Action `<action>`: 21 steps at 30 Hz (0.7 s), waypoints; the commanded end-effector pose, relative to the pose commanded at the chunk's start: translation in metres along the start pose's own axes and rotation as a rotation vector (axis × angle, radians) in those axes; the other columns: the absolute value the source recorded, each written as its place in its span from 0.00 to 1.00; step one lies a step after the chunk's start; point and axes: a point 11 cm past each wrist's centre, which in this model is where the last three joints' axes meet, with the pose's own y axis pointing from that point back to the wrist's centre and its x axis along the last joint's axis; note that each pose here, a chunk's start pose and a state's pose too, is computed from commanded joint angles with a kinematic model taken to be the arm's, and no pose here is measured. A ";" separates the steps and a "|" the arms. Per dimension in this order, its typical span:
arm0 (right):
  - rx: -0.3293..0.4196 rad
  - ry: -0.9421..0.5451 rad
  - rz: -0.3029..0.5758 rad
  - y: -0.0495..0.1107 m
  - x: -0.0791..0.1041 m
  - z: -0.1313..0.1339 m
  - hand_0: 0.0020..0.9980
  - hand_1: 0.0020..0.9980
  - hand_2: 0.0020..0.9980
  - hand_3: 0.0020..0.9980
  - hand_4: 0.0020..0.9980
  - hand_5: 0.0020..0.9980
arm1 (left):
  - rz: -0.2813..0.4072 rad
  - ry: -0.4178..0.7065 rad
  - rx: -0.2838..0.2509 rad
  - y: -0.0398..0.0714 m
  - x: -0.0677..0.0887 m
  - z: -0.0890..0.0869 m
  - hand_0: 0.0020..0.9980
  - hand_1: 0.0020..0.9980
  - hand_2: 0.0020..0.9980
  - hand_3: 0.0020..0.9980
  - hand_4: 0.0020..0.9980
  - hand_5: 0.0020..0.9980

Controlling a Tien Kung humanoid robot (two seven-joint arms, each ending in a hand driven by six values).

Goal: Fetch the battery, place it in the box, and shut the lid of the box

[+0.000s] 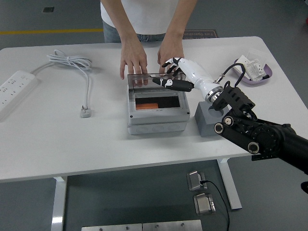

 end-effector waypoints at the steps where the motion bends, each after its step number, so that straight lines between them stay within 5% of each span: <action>1: 0.011 0.004 -0.005 0.002 -0.001 -0.003 0.67 0.55 0.62 0.72 1.00 0.87 | -0.001 0.001 0.000 0.000 0.000 0.000 0.58 0.63 0.60 0.60 0.65 0.21; 21: 0.038 0.004 -0.077 0.029 -0.028 -0.009 0.64 0.54 0.62 0.72 1.00 0.87 | -0.005 0.007 0.003 -0.001 -0.003 -0.003 0.58 0.64 0.59 0.60 0.65 0.21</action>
